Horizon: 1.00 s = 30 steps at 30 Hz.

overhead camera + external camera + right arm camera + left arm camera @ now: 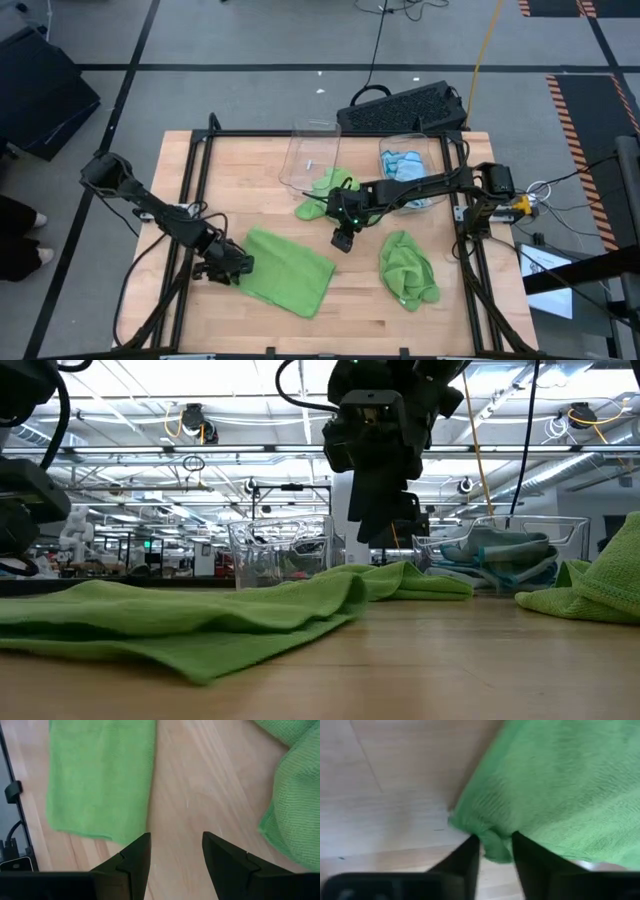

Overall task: Fold microfiber towels
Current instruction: Fold the bottom left green microfiber towel

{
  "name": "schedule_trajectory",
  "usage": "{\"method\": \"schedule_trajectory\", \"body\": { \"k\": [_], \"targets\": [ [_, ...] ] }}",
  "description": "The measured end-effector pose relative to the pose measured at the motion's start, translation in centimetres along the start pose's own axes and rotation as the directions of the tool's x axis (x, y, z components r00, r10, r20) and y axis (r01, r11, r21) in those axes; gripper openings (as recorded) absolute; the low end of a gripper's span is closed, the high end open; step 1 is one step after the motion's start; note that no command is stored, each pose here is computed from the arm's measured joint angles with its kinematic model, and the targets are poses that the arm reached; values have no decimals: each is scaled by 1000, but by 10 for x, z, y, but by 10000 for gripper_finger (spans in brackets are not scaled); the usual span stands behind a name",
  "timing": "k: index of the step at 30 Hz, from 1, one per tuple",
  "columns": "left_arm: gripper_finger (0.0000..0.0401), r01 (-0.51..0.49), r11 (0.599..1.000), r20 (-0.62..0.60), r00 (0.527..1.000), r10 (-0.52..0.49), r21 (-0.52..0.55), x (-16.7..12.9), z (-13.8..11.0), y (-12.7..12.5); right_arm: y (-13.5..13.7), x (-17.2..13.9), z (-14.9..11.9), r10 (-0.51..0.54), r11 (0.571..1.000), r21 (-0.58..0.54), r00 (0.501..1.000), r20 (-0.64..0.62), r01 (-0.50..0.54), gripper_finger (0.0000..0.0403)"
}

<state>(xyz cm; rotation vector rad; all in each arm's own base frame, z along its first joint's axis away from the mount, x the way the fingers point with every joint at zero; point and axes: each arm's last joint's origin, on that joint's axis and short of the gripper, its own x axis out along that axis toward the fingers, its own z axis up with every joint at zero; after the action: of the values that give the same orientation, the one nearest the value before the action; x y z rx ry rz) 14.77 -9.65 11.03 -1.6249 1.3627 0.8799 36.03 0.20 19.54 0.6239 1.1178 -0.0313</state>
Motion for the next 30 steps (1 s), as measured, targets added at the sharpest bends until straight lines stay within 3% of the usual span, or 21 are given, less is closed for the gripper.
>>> {"method": "schedule_trajectory", "body": {
  "k": [5, 11, 14, 17, 20, 24, 26, 30],
  "targets": [
    [14, -12, 992, 28, 1000, 8, 122, -1, 1, 2, 0, 0, 0, 0, 1000, 5, 1000, 1, 0, 169],
    [6, -24, 929, 51, 999, 6, 368, -4, 0, 1, 5, 0, 8, 47, 997, 64, 996, 77, -52, 169],
    [4, -74, 892, 138, 990, 13, 446, -11, -1, -1, 16, -3, 21, 189, 978, 51, 965, 184, -202, 169],
    [3, -138, 880, 261, 965, 17, 455, -18, -4, -1, 38, -19, 40, 299, 953, -38, 907, 295, -302, 169],
    [2, -170, 888, 366, 931, 2, 426, -25, -7, -2, 56, -36, 64, 298, 954, -83, 867, 400, -289, 169],
    [1, -171, 895, 449, 893, -36, 411, -32, -12, -6, 53, -33, 100, 275, 961, -101, 854, 442, -257, 175],
    [1, -168, 861, 486, 868, -102, 481, -36, -16, -11, 45, -24, 116, 254, 967, -107, 869, 424, -231, 187],
    [1, -254, 727, 526, 833, -170, 637, -44, -22, -19, 22, 0, 139, 192, 979, -136, 898, 395, -150, 225]
  ]
}}
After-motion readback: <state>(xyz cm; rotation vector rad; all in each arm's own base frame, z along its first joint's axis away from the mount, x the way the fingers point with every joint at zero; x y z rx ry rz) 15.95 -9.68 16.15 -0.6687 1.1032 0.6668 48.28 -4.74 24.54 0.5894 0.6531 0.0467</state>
